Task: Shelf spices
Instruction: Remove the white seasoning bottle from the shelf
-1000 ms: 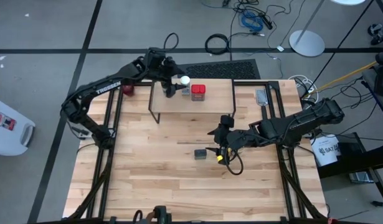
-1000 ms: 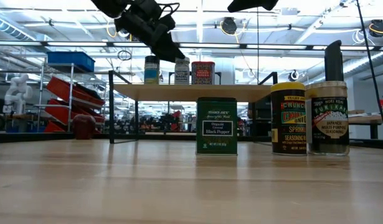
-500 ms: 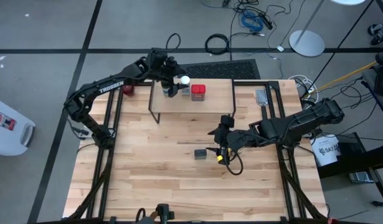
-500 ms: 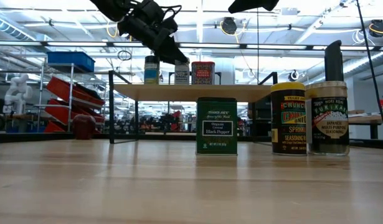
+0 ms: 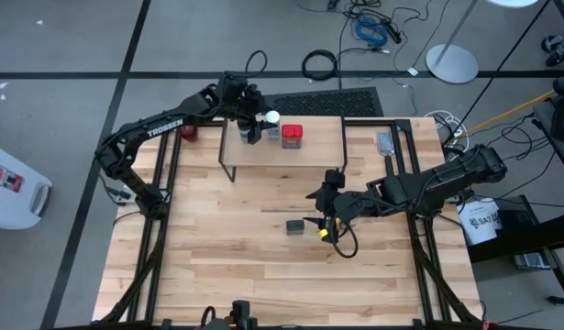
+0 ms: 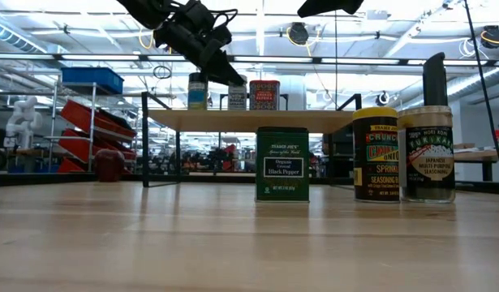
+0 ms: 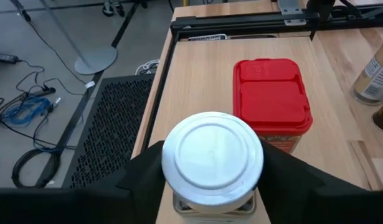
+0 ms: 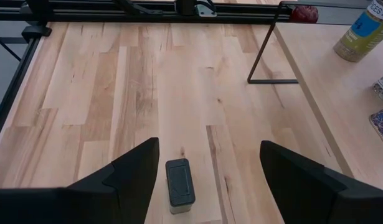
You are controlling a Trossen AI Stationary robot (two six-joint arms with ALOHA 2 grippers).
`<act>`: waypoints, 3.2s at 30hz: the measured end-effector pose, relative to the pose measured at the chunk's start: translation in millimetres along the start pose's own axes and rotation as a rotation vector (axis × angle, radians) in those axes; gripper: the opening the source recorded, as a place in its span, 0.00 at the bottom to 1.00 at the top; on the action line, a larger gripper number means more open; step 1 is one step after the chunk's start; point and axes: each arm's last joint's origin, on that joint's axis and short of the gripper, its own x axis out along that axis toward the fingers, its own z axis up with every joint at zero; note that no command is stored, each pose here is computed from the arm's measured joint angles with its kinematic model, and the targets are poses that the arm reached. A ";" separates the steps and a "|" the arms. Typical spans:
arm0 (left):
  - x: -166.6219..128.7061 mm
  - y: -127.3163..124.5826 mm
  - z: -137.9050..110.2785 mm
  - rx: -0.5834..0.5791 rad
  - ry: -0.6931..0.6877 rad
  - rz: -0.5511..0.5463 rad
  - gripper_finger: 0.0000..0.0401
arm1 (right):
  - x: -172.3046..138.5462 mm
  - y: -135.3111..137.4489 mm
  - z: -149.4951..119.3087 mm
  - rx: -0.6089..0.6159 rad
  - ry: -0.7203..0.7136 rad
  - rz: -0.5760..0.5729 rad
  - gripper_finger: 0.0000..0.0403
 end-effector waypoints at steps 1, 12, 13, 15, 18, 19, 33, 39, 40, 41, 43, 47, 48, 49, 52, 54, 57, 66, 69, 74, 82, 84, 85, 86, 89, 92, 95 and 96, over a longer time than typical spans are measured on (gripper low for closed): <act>0.0 0.0 0.0 -0.001 0.000 0.000 0.53 | 0.0 0.0 0.0 0.000 0.000 0.000 0.66; -10.1 -3.3 4.1 -0.035 -0.006 0.002 0.54 | -0.1 0.0 -0.1 -0.006 0.001 -0.001 0.66; -14.2 -4.3 7.0 -0.039 -0.018 0.006 0.54 | -0.1 -0.1 -0.1 -0.008 0.001 -0.001 0.66; -24.1 -6.8 12.7 -0.036 -0.044 0.012 0.54 | -0.1 0.0 0.0 -0.008 0.001 -0.001 0.66; -37.8 -12.9 19.1 -0.057 -0.060 0.009 0.54 | 0.0 -0.2 -0.1 -0.009 0.000 -0.006 0.66; -42.8 -15.7 21.2 -0.069 -0.065 0.002 0.54 | -0.1 -0.4 0.0 -0.009 -0.001 -0.012 0.66; -93.6 -90.9 58.4 -0.055 -0.167 -0.185 0.55 | -0.4 -4.4 1.7 0.006 -0.043 -0.158 0.66; -89.7 -126.4 69.1 -0.054 -0.177 -0.304 0.55 | -1.2 -2.8 -1.6 0.043 -0.019 -0.151 0.66; -86.9 -132.5 70.5 -0.049 -0.174 -0.317 0.55 | -1.7 -1.8 -2.7 0.045 -0.012 -0.150 0.66; -84.5 -139.1 71.8 -0.039 -0.171 -0.327 0.55 | -2.4 -0.4 -4.0 0.045 -0.003 -0.146 0.66; -78.0 -151.4 73.2 -0.026 -0.150 -0.327 0.55 | -5.6 2.3 -4.9 0.048 -0.002 -0.134 0.66; -65.4 -170.4 77.5 -0.064 -0.134 -0.297 0.55 | -23.8 4.5 -5.6 0.078 -0.018 -0.105 0.66; -61.8 -173.9 78.3 -0.077 -0.131 -0.285 0.55 | -29.8 4.4 -6.9 0.089 -0.016 -0.100 0.66; -57.6 -177.6 79.0 -0.085 -0.129 -0.277 0.55 | -36.7 4.0 -8.7 0.102 -0.008 -0.094 0.66; -44.8 -187.8 82.2 -0.116 -0.142 -0.264 0.55 | -56.5 2.7 -16.0 0.173 0.022 -0.080 0.66; -35.8 -194.0 85.1 -0.137 -0.165 -0.263 0.55 | -67.1 4.1 -24.0 0.217 0.065 -0.077 0.66; -19.1 -205.0 86.6 -0.150 -0.181 -0.272 0.55 | -78.0 10.7 -37.6 0.237 0.145 -0.078 0.66; 29.2 -233.4 79.2 -0.155 -0.170 -0.217 0.55 | -91.7 26.0 -53.8 0.150 0.167 -0.116 0.66; 41.6 -240.5 76.1 -0.154 -0.171 -0.208 0.55 | -94.5 26.9 -56.6 0.123 0.164 -0.137 0.66; 59.8 -251.0 66.1 -0.144 -0.124 -0.186 0.55 | -97.3 28.6 -58.9 0.102 0.160 -0.144 0.66; 74.3 -255.4 59.4 -0.142 -0.109 -0.172 0.55 | -98.3 28.9 -60.3 0.100 0.167 -0.147 0.66; 75.5 -255.8 57.7 -0.141 -0.097 -0.166 0.55 | -98.3 28.8 -60.4 0.099 0.167 -0.148 0.66; 77.4 -256.9 57.2 -0.146 -0.099 -0.166 0.55 | -98.4 28.7 -60.5 0.097 0.169 -0.149 0.66; 79.1 -257.3 57.9 -0.157 -0.112 -0.165 0.55 | -98.5 28.4 -60.8 0.095 0.171 -0.151 0.66; 82.0 -259.2 54.8 -0.163 -0.091 -0.168 0.55 | -98.6 28.2 -61.0 0.092 0.172 -0.154 0.66; 84.9 -263.1 52.2 -0.158 -0.078 -0.168 0.55 | -98.6 27.9 -61.0 0.090 0.167 -0.161 0.66; 88.2 -269.9 50.0 -0.151 -0.075 -0.174 0.55 | -98.7 27.5 -61.0 0.087 0.161 -0.170 0.66; 88.4 -271.6 48.6 -0.148 -0.064 -0.168 0.55 | -98.7 27.4 -61.0 0.086 0.161 -0.172 0.66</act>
